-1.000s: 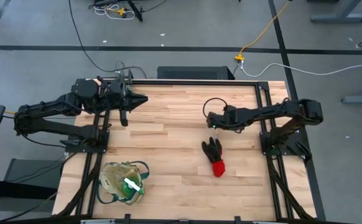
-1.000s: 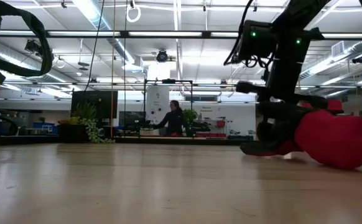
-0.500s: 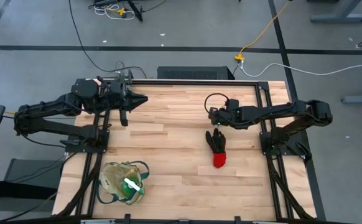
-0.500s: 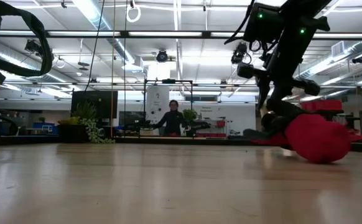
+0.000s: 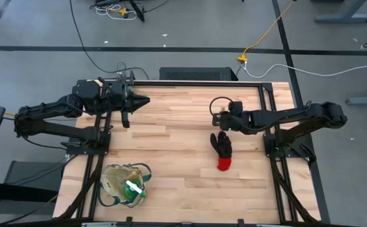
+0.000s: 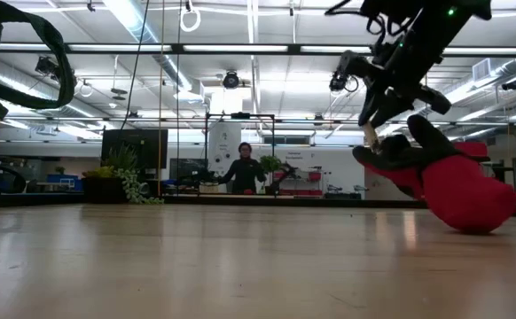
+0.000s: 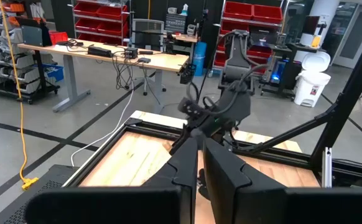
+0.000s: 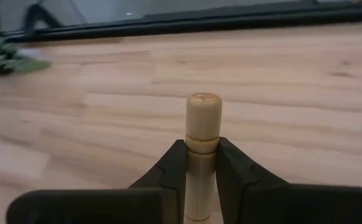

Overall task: Pick & Place Garden tools in Gardening bag
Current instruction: Put the brown hand rake into the white gardening bag

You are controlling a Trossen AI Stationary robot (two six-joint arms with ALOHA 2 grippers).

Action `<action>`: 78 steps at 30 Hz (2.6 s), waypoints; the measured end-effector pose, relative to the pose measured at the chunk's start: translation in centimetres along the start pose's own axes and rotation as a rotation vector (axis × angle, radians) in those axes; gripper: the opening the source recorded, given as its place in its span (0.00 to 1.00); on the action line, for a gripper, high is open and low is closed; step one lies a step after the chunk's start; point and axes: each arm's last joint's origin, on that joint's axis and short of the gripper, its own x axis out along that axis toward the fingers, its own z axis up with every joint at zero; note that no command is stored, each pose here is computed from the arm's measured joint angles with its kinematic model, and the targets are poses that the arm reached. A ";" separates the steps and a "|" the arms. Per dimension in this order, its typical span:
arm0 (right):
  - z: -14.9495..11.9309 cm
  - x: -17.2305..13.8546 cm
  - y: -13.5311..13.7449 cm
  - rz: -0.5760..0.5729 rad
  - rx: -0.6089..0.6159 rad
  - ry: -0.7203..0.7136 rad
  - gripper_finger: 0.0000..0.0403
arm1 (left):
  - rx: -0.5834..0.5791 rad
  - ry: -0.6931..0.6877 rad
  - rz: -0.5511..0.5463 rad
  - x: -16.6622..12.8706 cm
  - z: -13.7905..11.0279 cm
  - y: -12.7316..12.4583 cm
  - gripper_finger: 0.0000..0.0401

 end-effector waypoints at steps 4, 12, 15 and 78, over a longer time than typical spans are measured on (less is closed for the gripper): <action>0.0 -1.1 0.4 0.075 -0.062 -0.008 0.14 | 0.000 0.000 0.000 0.0 0.0 0.0 0.09; 0.0 -2.9 1.9 0.247 -0.252 -0.063 0.14 | 0.000 0.000 0.000 0.0 0.0 0.0 0.09; 0.0 -3.3 2.6 0.309 -0.308 -0.094 0.14 | 0.000 0.000 0.000 0.0 0.0 0.0 0.09; 6.4 -12.6 7.9 0.874 -0.491 -0.493 0.14 | 0.001 -0.027 -0.003 0.0 0.3 0.0 0.09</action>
